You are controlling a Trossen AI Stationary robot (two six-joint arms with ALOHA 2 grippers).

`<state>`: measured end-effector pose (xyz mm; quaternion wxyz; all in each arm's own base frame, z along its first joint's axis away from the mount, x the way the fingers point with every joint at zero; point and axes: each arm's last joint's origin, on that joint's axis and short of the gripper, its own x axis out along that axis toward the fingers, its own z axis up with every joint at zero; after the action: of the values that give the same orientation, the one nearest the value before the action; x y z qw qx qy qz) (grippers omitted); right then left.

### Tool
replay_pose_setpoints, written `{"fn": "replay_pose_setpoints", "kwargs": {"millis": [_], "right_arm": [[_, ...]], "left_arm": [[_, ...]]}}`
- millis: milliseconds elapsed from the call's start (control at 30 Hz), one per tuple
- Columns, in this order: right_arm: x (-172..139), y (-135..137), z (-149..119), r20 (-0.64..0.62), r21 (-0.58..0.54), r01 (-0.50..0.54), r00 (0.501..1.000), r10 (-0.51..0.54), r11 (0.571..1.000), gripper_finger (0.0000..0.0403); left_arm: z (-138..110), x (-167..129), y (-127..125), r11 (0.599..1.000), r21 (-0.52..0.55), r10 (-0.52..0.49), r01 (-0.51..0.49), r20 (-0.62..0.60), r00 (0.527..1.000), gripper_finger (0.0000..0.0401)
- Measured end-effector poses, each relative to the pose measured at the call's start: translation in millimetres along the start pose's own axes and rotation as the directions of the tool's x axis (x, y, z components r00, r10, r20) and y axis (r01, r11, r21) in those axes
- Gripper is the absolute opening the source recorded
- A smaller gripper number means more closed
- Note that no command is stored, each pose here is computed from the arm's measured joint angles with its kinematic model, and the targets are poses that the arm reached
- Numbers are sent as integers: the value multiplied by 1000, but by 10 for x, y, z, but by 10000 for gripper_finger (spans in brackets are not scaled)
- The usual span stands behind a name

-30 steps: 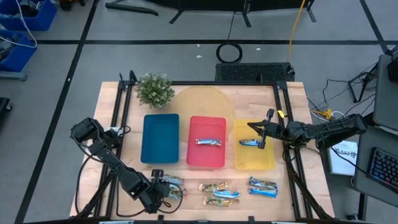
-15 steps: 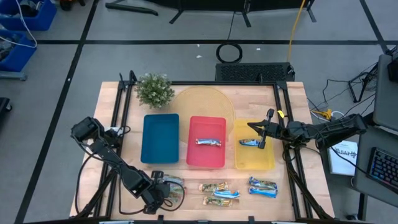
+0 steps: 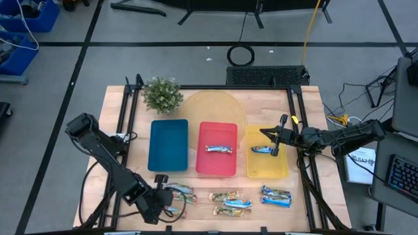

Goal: Pick and place Granola Bars by type
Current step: Put the red granola bar into the blue bin

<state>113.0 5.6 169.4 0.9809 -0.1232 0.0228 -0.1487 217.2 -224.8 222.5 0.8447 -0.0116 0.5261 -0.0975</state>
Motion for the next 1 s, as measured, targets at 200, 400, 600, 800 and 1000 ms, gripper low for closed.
{"fn": "replay_pose_setpoints", "kwargs": {"millis": [200, 400, 600, 800, 1000], "right_arm": [[0, 2, -7, -6, -3, -2, 1000, 2, 1000, 0], [0, 2, -7, -6, 22, -2, 1000, 2, 1000, 0], [0, 2, -8, -8, 22, -2, 1000, 2, 1000, 0], [0, 2, -9, -8, 22, -2, 1000, 2, 1000, 0], [0, 2, -9, -8, 22, -2, 1000, 2, 1000, 0]], "left_arm": [[-32, 80, -34, 999, -28, 24, -25, -11, 1000, 66], [-80, 365, -53, 999, -35, 28, -32, -108, 994, 151], [-176, 520, -149, 996, -85, -41, 24, -203, 978, 230], [-155, 509, -158, 992, -125, -56, 33, -184, 981, 283], [-114, 525, -183, 994, -97, -64, 53, -116, 991, 297]]}}
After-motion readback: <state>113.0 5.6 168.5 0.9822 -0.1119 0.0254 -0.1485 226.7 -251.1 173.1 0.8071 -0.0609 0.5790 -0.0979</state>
